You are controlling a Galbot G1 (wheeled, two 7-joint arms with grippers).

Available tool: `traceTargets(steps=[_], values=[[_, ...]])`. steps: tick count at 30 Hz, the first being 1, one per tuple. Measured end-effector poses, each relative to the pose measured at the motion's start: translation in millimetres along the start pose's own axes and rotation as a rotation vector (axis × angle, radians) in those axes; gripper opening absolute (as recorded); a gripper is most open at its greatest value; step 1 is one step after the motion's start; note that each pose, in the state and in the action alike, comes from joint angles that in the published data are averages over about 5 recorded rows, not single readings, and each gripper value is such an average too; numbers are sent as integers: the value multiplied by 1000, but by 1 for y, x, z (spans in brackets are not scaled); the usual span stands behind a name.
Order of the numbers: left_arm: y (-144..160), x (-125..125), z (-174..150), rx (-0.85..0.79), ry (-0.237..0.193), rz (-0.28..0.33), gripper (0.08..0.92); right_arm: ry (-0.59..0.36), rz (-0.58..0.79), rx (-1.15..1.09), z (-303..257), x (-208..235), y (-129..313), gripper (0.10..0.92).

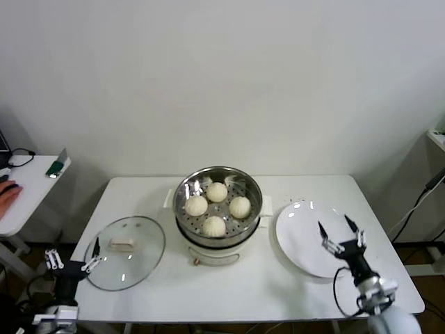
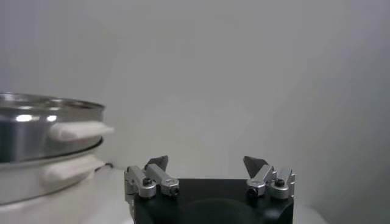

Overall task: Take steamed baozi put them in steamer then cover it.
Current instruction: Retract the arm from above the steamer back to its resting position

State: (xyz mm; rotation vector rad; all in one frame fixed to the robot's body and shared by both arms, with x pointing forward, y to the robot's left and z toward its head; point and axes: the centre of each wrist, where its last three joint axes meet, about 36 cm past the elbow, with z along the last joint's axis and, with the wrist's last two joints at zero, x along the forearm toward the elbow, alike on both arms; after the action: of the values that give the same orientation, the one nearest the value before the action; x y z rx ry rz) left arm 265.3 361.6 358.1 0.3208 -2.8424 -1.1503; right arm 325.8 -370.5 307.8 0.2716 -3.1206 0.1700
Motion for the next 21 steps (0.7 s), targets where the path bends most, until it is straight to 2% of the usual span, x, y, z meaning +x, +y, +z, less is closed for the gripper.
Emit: traceTargets(steps=[8,14,21], values=[[-12,-3,26,-334,-66,-38,823,16,13,-39,25,35,35,823],[-25,-4,52,-527,-105,-31,823,22,26,-47,36,49,50,823],[-41,-7,79,-657,-129,-3,823,36,32,-59,47,62,62,823]])
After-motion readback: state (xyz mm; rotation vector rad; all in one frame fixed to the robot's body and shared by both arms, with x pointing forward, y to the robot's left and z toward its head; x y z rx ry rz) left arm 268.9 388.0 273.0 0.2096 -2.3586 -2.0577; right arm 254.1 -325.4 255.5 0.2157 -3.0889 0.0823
